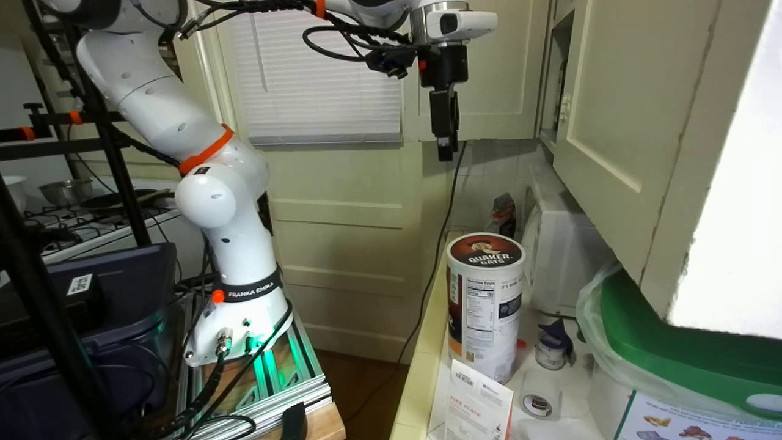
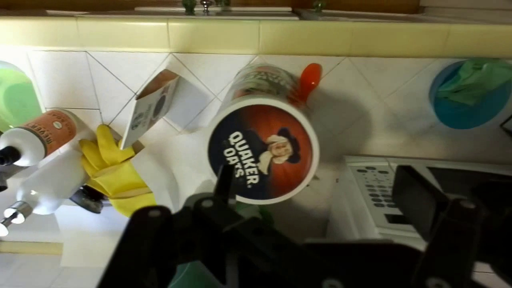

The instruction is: Remove the object from the bottle and place it on the counter

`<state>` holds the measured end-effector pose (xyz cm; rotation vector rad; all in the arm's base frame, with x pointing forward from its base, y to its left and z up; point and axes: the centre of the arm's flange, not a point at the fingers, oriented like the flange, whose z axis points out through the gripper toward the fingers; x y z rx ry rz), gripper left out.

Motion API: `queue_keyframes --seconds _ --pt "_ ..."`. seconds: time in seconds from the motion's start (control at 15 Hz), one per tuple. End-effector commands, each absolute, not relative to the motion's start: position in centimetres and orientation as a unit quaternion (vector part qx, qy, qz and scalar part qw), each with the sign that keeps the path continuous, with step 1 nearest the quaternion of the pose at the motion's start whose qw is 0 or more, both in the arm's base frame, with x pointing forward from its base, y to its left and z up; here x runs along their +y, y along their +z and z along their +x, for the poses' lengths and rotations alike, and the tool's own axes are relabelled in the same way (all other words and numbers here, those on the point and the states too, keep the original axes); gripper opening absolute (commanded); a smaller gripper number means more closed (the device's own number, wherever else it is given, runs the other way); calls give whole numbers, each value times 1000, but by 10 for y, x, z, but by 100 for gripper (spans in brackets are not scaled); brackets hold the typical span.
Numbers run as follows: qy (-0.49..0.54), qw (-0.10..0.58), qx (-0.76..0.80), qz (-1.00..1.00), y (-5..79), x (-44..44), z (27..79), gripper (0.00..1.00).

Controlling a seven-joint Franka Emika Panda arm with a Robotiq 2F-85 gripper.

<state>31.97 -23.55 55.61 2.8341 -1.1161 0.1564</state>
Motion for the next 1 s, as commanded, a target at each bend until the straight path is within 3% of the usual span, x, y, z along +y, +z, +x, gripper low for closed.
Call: queue_keyframes --seconds 0.0,0.2,0.27,0.93 --pt "62 21 -352 934 583 -182 322 100" --pt "46 -2 -311 949 597 -144 324 100" --pt "59 20 -324 944 587 -164 330 100" --pt "55 11 -309 949 594 -147 327 100"
